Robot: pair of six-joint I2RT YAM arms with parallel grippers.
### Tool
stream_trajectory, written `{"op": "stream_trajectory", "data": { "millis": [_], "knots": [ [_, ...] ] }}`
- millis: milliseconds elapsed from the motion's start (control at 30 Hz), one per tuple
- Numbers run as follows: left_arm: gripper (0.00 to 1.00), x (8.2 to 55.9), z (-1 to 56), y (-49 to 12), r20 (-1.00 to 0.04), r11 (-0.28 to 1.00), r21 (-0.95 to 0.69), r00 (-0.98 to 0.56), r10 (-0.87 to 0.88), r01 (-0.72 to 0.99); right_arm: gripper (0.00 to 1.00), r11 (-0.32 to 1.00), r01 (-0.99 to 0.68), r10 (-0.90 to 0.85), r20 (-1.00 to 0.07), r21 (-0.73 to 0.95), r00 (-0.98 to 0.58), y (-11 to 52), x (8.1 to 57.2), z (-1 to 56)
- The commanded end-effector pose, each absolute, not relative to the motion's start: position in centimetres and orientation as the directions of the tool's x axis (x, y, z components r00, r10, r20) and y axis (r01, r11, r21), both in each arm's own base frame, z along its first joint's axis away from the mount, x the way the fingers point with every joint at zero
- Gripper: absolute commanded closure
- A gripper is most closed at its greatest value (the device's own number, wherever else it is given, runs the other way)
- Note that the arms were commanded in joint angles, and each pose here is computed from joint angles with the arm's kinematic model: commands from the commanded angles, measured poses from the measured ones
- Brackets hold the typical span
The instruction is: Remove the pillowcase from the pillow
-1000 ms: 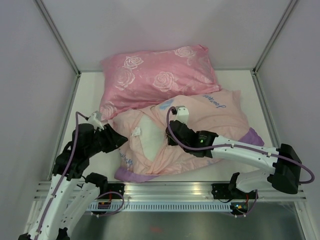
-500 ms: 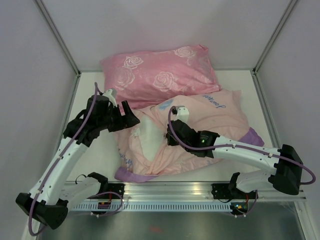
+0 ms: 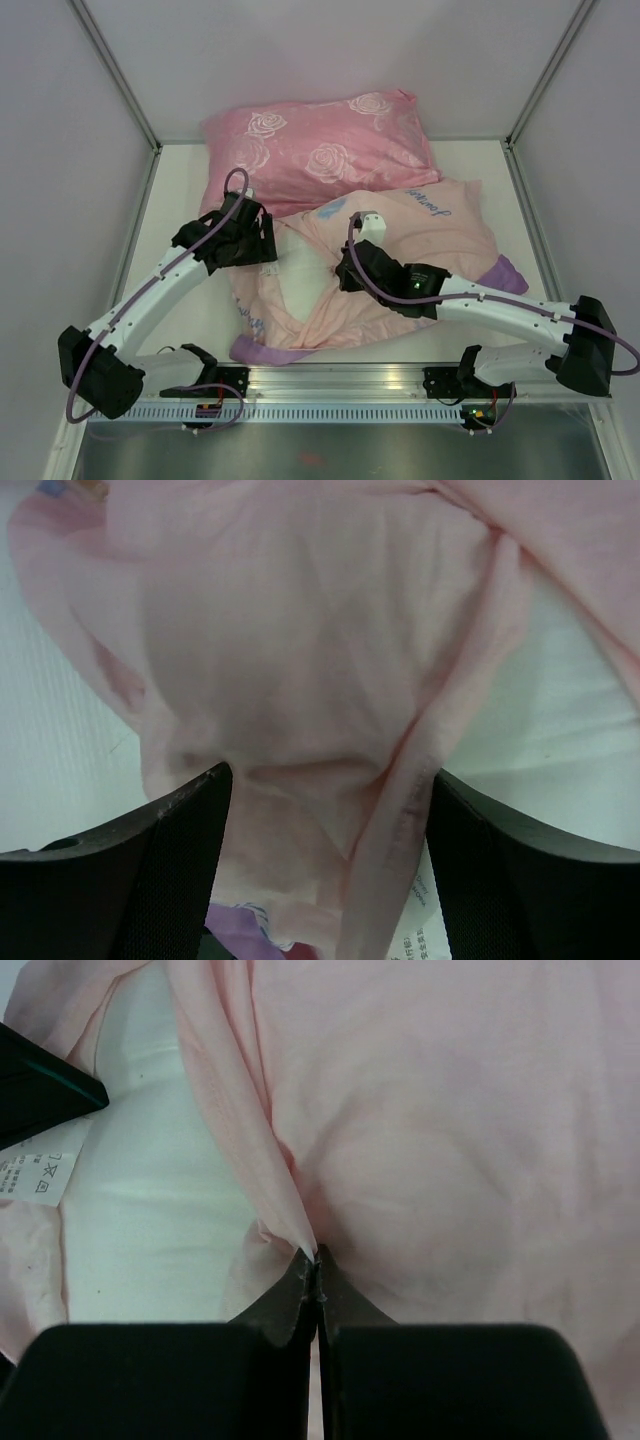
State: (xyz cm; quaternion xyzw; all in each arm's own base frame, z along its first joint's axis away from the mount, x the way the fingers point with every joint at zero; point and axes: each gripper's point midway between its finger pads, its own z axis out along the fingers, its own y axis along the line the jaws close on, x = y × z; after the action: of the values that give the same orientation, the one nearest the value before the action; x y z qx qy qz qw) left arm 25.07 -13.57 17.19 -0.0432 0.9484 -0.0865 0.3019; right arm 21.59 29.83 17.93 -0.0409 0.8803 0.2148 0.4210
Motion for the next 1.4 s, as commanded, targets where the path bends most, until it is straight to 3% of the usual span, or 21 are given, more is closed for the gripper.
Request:
{"op": "stream_trajectory", "data": {
  "millis": [0,167,433,533,600,667,900,1000,1033,1100,1133,1300,1367],
  "knots": [
    [0.21,25.0,14.9,-10.2,-0.562,0.991,-0.017,-0.819,-0.12,-0.134,1.0,0.934,-0.204,0.1,-0.763,0.293,-0.639,27.1,21.1,17.2],
    [0.23,25.1,12.8,-9.2,-0.528,0.984,0.061,-0.842,-0.111,-0.168,1.0,0.956,-0.145,0.117,-0.783,0.256,-0.611,24.0,20.9,16.7],
    [0.48,24.0,11.9,-7.9,-0.54,0.979,0.009,-0.824,-0.168,-0.206,1.0,0.976,-0.067,0.122,-0.772,0.208,-0.623,19.9,20.5,14.5],
    [0.61,23.9,11.8,-8.3,-0.527,0.981,-0.041,-0.83,-0.184,-0.191,1.0,0.981,-0.034,0.128,-0.77,0.19,-0.625,18.1,20.5,13.9],
    [0.84,23.8,12.0,-9.2,-0.518,0.978,-0.097,-0.83,-0.206,-0.182,1.0,0.984,-0.009,0.135,-0.773,0.179,-0.62,16.8,20.6,14.0],
    [0.98,24.1,12.2,-10.1,-0.539,0.974,-0.16,-0.812,-0.223,-0.161,1.0,0.984,0.013,0.148,-0.781,0.176,-0.607,15.6,20.7,14.4],
    [0.98,23.6,12.7,-14.7,-0.55,0.919,-0.392,-0.808,-0.213,0.024,1.0,0.984,-0.089,0.068,-0.796,0.151,-0.602,15.6,20.5,16.6],
    [0.98,23.3,14.6,-16.8,-0.572,0.841,-0.532,-0.774,-0.271,0.099,0.69,0.976,-0.177,-0.006,-0.793,0.129,-0.609,16.8,20.5,18.1],
    [0.98,23.4,15.1,-17.3,-0.581,0.818,-0.561,-0.763,-0.284,0.124,0.42,0.968,-0.204,-0.006,-0.801,0.145,-0.599,17.5,20.7,19.6],
    [0.98,23.3,16.4,-18.1,-0.6,0.772,-0.613,-0.735,-0.314,0.171,0.21,0.943,-0.28,-0.028,-0.797,0.178,-0.603,19.0,20.3,21.2],
    [0.98,23.3,17.0,-18.4,-0.612,0.757,-0.623,-0.724,-0.317,0.195,0.03,0.925,-0.323,-0.028,-0.811,0.201,-0.584,19.9,20.4,23.2],
    [0.98,22.7,20.4,-19.3,-0.668,0.669,-0.671,-0.653,-0.356,0.322,0.02,0.754,-0.542,0.01,-0.831,0.372,-0.556,25.8,19.1,31.1],
    [0.98,22.5,21.7,-19.7,-0.685,0.635,-0.679,-0.628,-0.369,0.368,0.02,0.733,-0.576,-0.035,-0.825,0.362,-0.564,28.2,19.4,31.5]
  ]
}}
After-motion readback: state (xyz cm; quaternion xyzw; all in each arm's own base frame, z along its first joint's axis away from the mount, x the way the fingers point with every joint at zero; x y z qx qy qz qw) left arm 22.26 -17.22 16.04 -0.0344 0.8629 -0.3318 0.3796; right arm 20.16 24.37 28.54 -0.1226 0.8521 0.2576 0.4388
